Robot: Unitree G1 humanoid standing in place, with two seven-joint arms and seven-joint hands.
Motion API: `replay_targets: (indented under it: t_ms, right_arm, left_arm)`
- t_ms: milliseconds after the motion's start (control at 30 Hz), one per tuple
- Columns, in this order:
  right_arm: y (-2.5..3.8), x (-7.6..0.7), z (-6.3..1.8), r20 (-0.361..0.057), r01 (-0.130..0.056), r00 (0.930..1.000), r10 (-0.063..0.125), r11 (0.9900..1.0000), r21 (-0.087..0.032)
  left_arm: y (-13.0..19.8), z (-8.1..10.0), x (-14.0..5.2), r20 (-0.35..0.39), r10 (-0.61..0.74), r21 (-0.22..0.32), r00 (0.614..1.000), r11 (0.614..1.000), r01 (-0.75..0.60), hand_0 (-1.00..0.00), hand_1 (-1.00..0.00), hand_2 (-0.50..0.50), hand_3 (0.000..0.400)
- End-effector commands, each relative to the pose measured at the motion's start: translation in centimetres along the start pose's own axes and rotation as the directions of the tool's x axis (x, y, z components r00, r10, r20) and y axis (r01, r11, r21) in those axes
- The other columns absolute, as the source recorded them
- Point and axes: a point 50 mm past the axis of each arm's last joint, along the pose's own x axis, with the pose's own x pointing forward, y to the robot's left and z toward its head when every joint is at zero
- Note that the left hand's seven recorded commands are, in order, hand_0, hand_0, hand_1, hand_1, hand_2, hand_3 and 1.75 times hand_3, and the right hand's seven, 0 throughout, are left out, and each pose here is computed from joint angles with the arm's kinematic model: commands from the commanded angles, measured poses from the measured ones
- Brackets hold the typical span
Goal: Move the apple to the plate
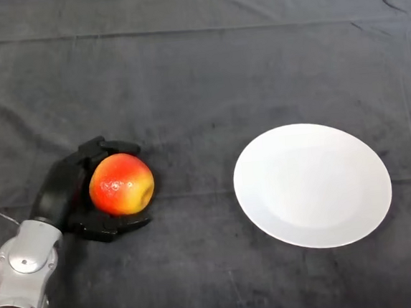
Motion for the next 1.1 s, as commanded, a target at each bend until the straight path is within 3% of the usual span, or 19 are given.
replay_targets:
  t_ms: [33,533,1100]
  right_arm:
    - [0.14,-0.10,0.79,0.025,0.001,0.9997,-0.001,1.0000,-0.006]
    - [0.14,-0.09,0.79,0.025,0.001,0.9997,-0.001,1.0000,-0.006]
    - [0.14,-0.09,0.80,0.025,0.000,0.9997,0.000,1.0000,-0.005]
  left_arm:
    - [-1.3,1.1,1.0,0.026,-0.109,0.058,0.994,0.993,0.107,-1.00,-0.93,-0.04,0.400]
    - [-1.1,5.8,4.0,0.151,-0.110,0.110,0.982,0.989,0.094,-1.00,-0.93,-0.04,0.400]
    - [-5.5,10.7,6.3,0.281,-0.271,0.221,0.921,0.952,0.213,-1.00,-0.93,-0.04,0.400]
